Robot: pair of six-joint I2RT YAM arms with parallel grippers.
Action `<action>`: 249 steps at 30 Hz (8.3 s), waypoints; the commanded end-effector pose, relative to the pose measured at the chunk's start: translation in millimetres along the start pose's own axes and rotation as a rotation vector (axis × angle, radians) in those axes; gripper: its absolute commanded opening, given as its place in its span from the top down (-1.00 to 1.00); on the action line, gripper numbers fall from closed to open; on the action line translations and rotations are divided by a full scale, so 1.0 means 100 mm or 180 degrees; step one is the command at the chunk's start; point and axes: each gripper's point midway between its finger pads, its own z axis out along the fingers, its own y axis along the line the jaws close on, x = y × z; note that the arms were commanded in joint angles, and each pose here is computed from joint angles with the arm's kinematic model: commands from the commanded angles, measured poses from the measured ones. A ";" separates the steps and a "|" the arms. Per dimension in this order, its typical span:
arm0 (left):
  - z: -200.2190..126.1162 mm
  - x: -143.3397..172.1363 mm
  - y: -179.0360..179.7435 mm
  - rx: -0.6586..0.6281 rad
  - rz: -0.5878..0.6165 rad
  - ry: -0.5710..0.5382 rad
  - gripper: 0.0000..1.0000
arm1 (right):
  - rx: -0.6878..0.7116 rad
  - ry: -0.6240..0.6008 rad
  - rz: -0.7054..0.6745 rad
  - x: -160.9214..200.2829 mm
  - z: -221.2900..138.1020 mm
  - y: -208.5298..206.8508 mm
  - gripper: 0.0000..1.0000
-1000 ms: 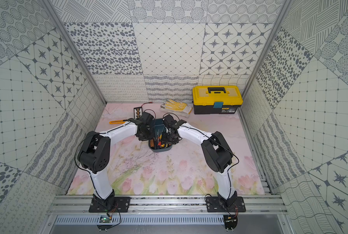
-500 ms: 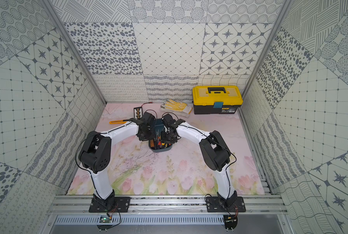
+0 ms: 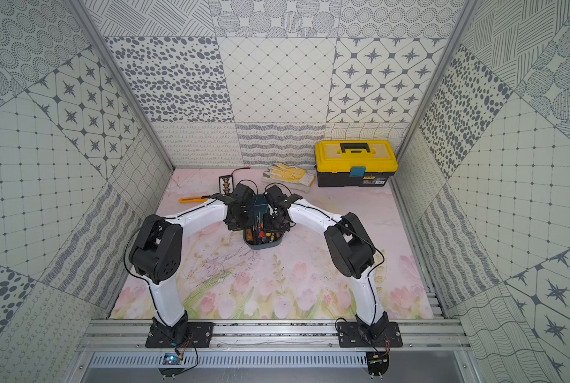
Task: Take out the screwdriver from the storage box
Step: Pick up the screwdriver from the storage box, then place the screwdriver at the center of the board, then pick up the screwdriver from the storage box.
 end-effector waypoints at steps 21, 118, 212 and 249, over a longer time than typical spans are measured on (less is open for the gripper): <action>0.07 0.22 0.20 -0.0366 0.0003 0.0228 1.00 | -0.0167 -0.0082 -0.0144 -0.02 -0.06 0.13 1.00; 0.01 0.02 0.46 -0.0579 0.0296 0.0364 0.15 | 0.1186 0.0231 0.0214 0.55 -0.32 -1.92 0.44; -0.51 -0.64 0.09 0.0208 -0.0050 -0.0635 1.00 | -0.0601 0.0221 -0.0399 0.03 0.20 0.68 0.05; -0.51 -0.67 0.10 0.0345 -0.0003 -0.1137 1.00 | -0.0457 0.0120 -0.0527 0.08 0.13 0.56 1.00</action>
